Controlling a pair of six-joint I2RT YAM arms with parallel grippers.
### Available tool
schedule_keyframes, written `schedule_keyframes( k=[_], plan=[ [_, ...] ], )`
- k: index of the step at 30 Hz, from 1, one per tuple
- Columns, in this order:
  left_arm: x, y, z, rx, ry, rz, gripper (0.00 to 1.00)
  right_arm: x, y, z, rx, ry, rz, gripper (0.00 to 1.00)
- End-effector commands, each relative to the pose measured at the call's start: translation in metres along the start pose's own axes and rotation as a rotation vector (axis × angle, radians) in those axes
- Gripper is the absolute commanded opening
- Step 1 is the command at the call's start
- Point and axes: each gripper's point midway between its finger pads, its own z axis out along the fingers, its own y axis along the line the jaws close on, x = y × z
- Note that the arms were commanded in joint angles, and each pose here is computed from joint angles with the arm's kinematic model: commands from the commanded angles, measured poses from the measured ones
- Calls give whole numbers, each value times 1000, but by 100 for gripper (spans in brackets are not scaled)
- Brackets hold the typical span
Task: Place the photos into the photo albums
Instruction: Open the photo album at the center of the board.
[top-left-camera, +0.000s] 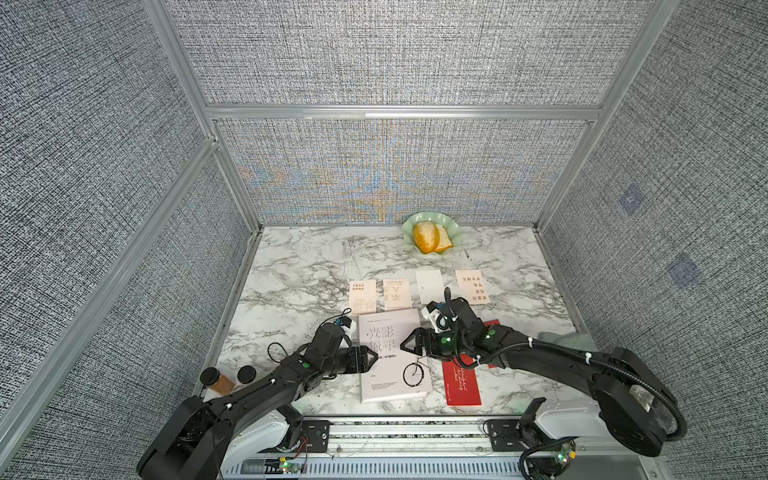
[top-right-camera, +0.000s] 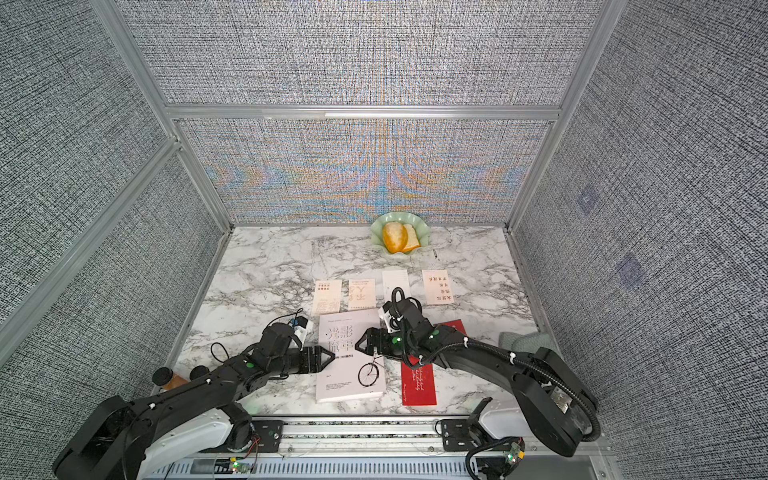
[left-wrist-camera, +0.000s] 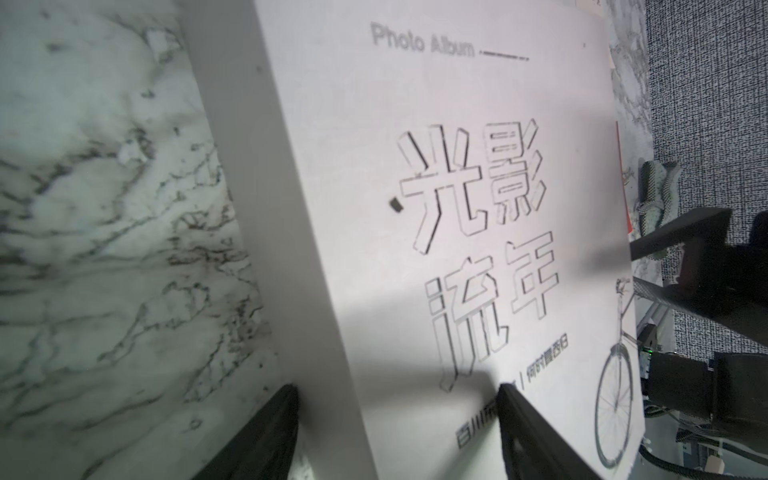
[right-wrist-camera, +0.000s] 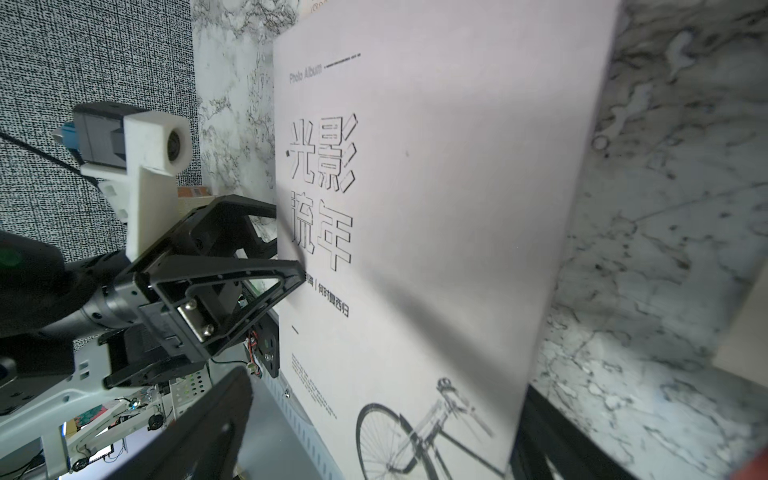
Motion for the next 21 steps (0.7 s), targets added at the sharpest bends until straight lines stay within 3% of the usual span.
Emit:
schedule_keyframes(
  k=[1,21],
  plan=[
    [-11,-11,-1,37,-34,20,76,-1,9,-6,-15,0,-15,93],
    [-26,-28,6,75,-27,40,75,-14,24,-31,43,-18,-78,93]
  ],
)
